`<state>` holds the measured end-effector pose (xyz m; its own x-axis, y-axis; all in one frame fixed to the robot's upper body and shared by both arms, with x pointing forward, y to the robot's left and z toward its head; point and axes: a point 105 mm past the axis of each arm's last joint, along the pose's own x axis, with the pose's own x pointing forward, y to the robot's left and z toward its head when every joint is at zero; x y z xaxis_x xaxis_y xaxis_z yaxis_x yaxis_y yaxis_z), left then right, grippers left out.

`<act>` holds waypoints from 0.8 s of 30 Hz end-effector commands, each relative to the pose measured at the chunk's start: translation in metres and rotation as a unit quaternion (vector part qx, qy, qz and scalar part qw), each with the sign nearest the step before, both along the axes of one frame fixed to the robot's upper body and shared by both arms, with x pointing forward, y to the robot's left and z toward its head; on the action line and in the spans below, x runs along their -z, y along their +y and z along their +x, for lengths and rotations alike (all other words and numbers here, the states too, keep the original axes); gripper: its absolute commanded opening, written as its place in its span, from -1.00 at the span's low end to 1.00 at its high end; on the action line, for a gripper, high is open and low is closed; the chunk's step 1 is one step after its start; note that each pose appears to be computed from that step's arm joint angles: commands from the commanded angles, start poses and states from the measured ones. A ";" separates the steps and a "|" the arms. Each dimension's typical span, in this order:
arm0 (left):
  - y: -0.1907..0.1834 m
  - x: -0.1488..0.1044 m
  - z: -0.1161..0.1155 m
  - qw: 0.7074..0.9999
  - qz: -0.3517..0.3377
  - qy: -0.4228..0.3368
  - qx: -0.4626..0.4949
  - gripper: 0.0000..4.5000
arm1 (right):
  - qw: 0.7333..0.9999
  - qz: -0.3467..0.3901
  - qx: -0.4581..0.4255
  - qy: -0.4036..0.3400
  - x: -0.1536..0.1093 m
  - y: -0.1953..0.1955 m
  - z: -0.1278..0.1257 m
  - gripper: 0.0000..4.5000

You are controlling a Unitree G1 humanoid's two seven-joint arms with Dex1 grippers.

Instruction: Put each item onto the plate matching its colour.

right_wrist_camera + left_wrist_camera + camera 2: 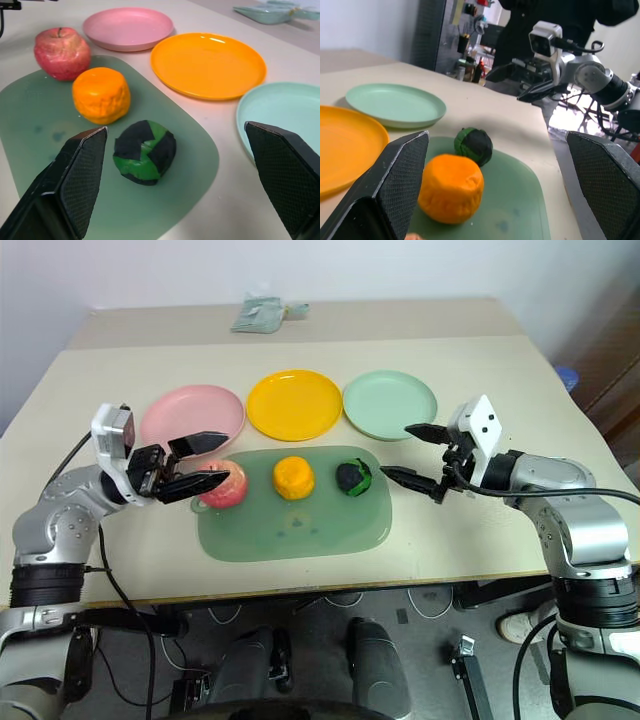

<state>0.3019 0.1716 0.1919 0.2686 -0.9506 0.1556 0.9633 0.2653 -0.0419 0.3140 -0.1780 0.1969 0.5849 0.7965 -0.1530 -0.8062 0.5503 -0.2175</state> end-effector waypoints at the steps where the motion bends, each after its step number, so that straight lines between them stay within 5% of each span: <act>1: 0.003 -0.013 -0.004 1.000 -0.003 -0.021 0.006 1.00 | 0.999 0.002 0.008 -0.050 -0.018 0.003 -0.001 0.99; 3: 0.003 -0.014 -0.003 1.000 -0.002 -0.020 0.007 1.00 | 0.999 0.023 0.034 -0.011 -0.012 -0.003 0.004 0.99; 6: 0.002 -0.014 0.000 1.000 0.001 -0.019 0.012 1.00 | 0.997 -0.034 0.031 -0.069 -0.011 -0.003 -0.002 0.99; 10: 0.002 -0.017 0.004 1.000 0.007 -0.020 0.019 1.00 | 0.998 0.016 0.028 -0.057 -0.018 -0.003 -0.007 0.99; 24: 0.011 -0.018 0.011 0.999 0.013 -0.042 0.001 1.00 | 0.998 0.004 0.023 -0.067 -0.009 0.010 -0.001 0.99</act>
